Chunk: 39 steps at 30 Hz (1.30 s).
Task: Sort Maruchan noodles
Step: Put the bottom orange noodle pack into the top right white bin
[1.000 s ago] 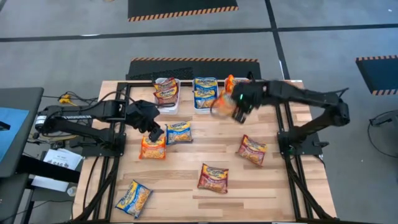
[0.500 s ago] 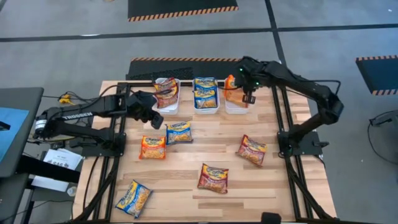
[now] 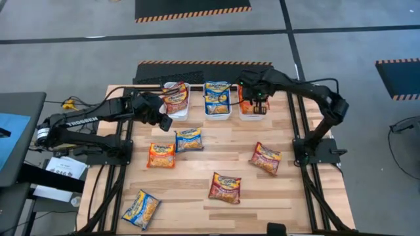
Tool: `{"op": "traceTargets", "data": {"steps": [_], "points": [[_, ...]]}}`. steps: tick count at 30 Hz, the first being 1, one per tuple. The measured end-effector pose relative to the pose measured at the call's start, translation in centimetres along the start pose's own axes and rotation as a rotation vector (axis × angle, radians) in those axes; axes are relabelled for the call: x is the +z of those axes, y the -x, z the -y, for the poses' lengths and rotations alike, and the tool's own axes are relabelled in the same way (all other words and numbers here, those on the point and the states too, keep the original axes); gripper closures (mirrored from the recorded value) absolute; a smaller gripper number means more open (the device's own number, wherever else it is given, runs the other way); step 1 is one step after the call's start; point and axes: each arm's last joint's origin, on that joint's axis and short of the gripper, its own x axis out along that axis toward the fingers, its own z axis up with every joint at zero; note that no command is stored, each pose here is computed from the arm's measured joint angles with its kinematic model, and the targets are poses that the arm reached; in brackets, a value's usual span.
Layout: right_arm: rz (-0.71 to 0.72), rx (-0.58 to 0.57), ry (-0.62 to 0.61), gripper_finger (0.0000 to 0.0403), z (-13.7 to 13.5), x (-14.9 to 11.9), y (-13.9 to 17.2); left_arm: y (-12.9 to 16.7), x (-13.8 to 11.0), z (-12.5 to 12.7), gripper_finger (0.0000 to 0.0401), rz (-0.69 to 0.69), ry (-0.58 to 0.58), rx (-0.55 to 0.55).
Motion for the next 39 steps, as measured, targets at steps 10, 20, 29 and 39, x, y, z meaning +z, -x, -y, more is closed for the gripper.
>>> {"op": "traceTargets", "data": {"steps": [10, 20, 29, 39], "points": [[0.010, 0.002, -0.105, 0.0398, 0.1, 2.2, -0.3, 0.0, 0.0, 0.0, 0.0216, 0.000, 0.002, 0.001], [0.061, 0.049, -0.196, 0.0398, 0.5, 2.3, -0.3, 0.0, 0.0, 0.0, 0.0216, -0.001, 0.002, 0.001], [0.011, 0.090, -0.233, 0.0398, -0.8, 1.8, -2.4, 0.0, 0.0, -0.1, 0.0216, -0.002, 0.002, 0.001], [-0.048, 0.065, -0.256, 0.0377, -0.1, 0.5, -4.6, 0.0, 0.0, 0.0, 0.0216, -0.003, 0.002, -0.001]]}}
